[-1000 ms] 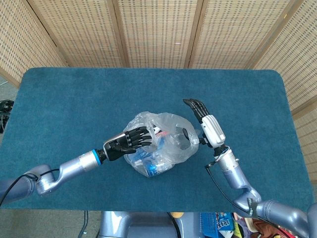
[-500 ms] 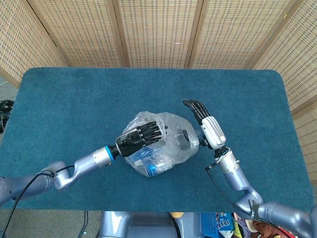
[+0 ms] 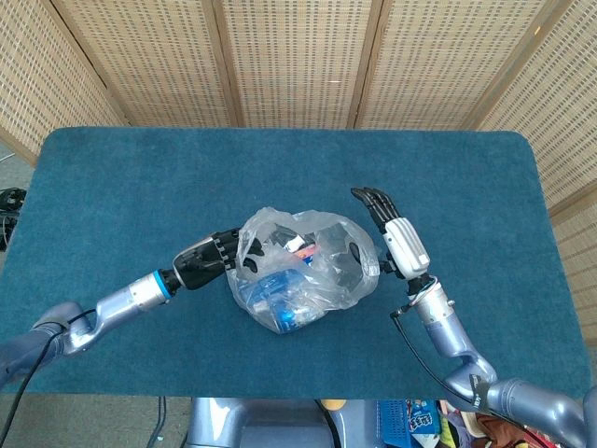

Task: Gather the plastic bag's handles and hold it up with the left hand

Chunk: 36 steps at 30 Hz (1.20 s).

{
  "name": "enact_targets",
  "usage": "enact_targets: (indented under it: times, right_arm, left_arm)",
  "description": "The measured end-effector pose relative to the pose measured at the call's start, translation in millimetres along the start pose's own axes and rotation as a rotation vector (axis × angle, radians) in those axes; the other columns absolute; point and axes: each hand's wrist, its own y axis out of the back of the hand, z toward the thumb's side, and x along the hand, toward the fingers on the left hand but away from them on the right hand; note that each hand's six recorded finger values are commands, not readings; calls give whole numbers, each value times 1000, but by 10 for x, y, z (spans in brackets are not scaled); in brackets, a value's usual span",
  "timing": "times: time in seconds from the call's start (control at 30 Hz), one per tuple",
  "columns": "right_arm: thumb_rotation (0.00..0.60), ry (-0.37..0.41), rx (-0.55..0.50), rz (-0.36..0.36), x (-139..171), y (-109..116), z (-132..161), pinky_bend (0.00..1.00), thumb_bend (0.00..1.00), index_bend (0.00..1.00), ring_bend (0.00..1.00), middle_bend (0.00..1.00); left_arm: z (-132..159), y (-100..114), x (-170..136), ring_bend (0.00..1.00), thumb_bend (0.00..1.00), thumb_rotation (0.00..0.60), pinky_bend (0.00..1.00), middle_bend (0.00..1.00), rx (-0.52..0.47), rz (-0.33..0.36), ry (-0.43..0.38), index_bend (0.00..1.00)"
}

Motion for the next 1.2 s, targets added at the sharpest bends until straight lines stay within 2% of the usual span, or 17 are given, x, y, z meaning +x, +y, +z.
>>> enact_targets:
  times: [0.1, 0.23, 0.33, 0.47, 0.57, 0.63, 0.7, 0.97, 1.2]
  right_arm:
    - [600, 4, 8, 4, -7, -14, 12, 0, 507, 3, 0, 118]
    - [600, 5, 14, 6, -14, -26, 22, 0, 508, 3, 0, 118]
    - [600, 2, 19, 7, -5, -31, 12, 0, 508, 3, 0, 118]
    - [600, 1, 22, 7, 9, -28, 3, 0, 508, 3, 0, 118]
    - [600, -1, 22, 4, 12, -14, -4, 0, 508, 3, 0, 118]
    - [600, -1, 19, 2, 9, -4, -3, 0, 508, 3, 0, 118]
    - [600, 1, 19, 0, 5, 11, 6, 0, 509, 3, 0, 118]
    - [600, 24, -2, -7, -35, 74, 114, 0, 508, 6, 0, 124]
    - [600, 65, -23, -17, -113, 132, 340, 0, 507, 9, 0, 125]
  left_arm:
    - [-72, -33, -14, 102, 89, 600, 182, 73, 3, -27, 28, 85]
    - [-165, -253, 122, 102, 89, 600, 175, 73, 0, -125, 64, 82]
    - [-185, -336, 200, 103, 88, 600, 174, 76, -11, -147, 61, 87]
    - [-171, -401, 327, 118, 90, 600, 187, 109, -43, -138, 36, 108]
    - [-145, -453, 421, 181, 90, 600, 228, 207, -78, -133, 13, 152]
    - [-137, -465, 440, 241, 91, 600, 272, 286, -96, -134, 7, 221]
    - [-137, -454, 436, 259, 93, 600, 286, 310, -95, -134, 7, 251]
    - [-127, -359, 357, 259, 94, 600, 283, 305, 31, -116, 3, 253]
    - [-126, -390, 333, 243, 94, 600, 267, 282, 109, -110, 10, 235]
